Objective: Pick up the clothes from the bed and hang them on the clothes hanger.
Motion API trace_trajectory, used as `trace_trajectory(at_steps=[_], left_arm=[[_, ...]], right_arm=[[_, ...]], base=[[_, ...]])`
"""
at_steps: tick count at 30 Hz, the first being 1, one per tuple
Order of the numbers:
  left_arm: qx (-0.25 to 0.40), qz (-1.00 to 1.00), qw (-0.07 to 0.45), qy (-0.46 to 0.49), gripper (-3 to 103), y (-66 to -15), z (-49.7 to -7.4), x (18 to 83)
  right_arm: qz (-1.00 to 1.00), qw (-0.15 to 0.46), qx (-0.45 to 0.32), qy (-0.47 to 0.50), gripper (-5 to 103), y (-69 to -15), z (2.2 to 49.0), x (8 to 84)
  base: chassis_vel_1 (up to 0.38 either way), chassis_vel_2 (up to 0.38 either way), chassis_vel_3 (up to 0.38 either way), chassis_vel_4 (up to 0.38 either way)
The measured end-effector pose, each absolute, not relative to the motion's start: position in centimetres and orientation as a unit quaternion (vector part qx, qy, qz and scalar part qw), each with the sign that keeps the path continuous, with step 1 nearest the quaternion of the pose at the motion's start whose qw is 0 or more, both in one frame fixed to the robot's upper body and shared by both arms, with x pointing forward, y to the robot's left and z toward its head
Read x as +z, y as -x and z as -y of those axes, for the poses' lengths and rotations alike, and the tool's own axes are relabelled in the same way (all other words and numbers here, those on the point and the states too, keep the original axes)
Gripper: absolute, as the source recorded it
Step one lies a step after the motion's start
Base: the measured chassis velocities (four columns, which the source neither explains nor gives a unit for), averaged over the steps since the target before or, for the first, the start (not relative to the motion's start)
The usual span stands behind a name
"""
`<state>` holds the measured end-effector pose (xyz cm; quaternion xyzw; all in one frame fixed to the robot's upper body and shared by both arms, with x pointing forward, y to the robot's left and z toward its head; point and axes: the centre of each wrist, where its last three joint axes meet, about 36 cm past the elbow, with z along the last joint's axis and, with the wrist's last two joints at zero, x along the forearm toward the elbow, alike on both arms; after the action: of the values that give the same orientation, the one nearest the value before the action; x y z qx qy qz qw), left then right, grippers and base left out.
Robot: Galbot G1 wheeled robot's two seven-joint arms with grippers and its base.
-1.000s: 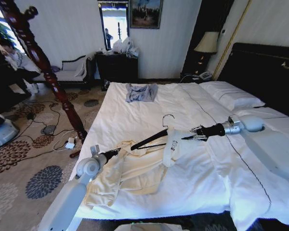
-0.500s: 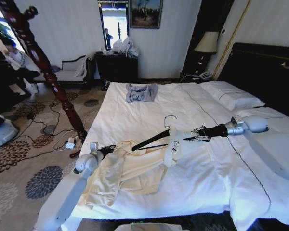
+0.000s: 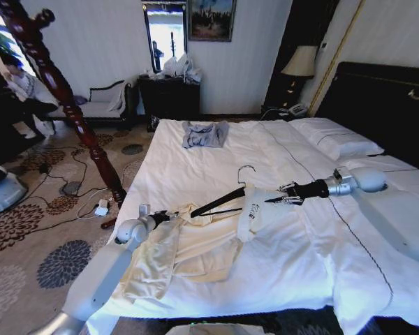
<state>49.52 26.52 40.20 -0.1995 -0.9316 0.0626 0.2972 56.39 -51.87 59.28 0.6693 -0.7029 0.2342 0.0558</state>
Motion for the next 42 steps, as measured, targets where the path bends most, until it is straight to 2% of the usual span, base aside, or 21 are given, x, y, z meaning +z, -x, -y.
trace_trajectory(at_steps=[1, 4, 7, 9, 12, 13, 15, 18, 25, 29, 34, 42], left_arm=[[0.063, 0.932, 0.297, 0.200, 64, -49.5, -26.5, 40.2], [0.068, 0.930, 0.292, 0.212, 47, -49.0, -26.4, 40.1], [0.070, 0.930, 0.289, 0.216, 42, -48.7, -26.3, 40.2], [0.074, 0.930, 0.286, 0.218, 31, -48.3, -26.4, 40.3], [0.077, 0.931, 0.283, 0.217, 26, -47.9, -26.5, 40.3], [0.080, 0.933, 0.276, 0.216, 15, -47.5, -26.6, 40.4], [0.084, 0.935, 0.271, 0.214, 15, -47.3, -26.8, 40.6], [0.101, 0.943, 0.243, 0.206, 2, -47.0, -27.4, 41.1], [0.144, 0.952, 0.183, 0.199, 0, -47.8, -28.5, 43.4], [0.172, 0.955, 0.136, 0.200, 0, -49.7, -29.4, 46.9], [0.191, 0.955, 0.093, 0.206, 0, -51.1, -30.3, 51.1], [0.200, 0.949, 0.030, 0.240, 0, -50.4, -29.9, 56.7]], right_arm=[[0.703, 0.056, 0.234, -0.669, 20, -56.4, 51.9, 59.3], [0.704, 0.057, 0.233, -0.668, 20, -56.4, 52.0, 59.2], [0.704, 0.056, 0.233, -0.668, 20, -56.5, 52.0, 59.1], [0.704, 0.055, 0.233, -0.669, 20, -56.6, 51.9, 59.1], [0.704, 0.055, 0.233, -0.669, 20, -56.6, 51.8, 59.1], [0.703, 0.055, 0.233, -0.669, 20, -56.5, 51.8, 59.0], [0.704, 0.055, 0.232, -0.669, 20, -56.5, 51.8, 58.8], [0.705, 0.055, 0.231, -0.668, 20, -56.4, 51.9, 58.6], [0.718, 0.056, 0.230, -0.655, 20, -56.1, 52.1, 58.3], [0.725, 0.056, 0.232, -0.647, 20, -55.8, 52.1, 58.3], [0.736, 0.054, 0.226, -0.636, 20, -55.1, 51.9, 58.0], [0.775, 0.034, 0.200, -0.599, 20, -54.6, 51.6, 57.1]], base=[[0.000, 0.000, 0.000, 0.000], [0.000, 0.000, 0.000, 0.000], [0.000, 0.000, 0.000, 0.000], [0.000, 0.000, 0.000, 0.000], [0.000, 0.000, 0.000, 0.000], [0.000, 0.000, 0.000, 0.000], [0.000, 0.000, 0.000, 0.000], [0.000, 0.000, 0.000, 0.000], [0.000, 0.000, 0.000, 0.000], [0.000, 0.000, 0.000, 0.000], [0.000, 0.000, 0.000, 0.000], [0.000, 0.000, 0.000, 0.000]])
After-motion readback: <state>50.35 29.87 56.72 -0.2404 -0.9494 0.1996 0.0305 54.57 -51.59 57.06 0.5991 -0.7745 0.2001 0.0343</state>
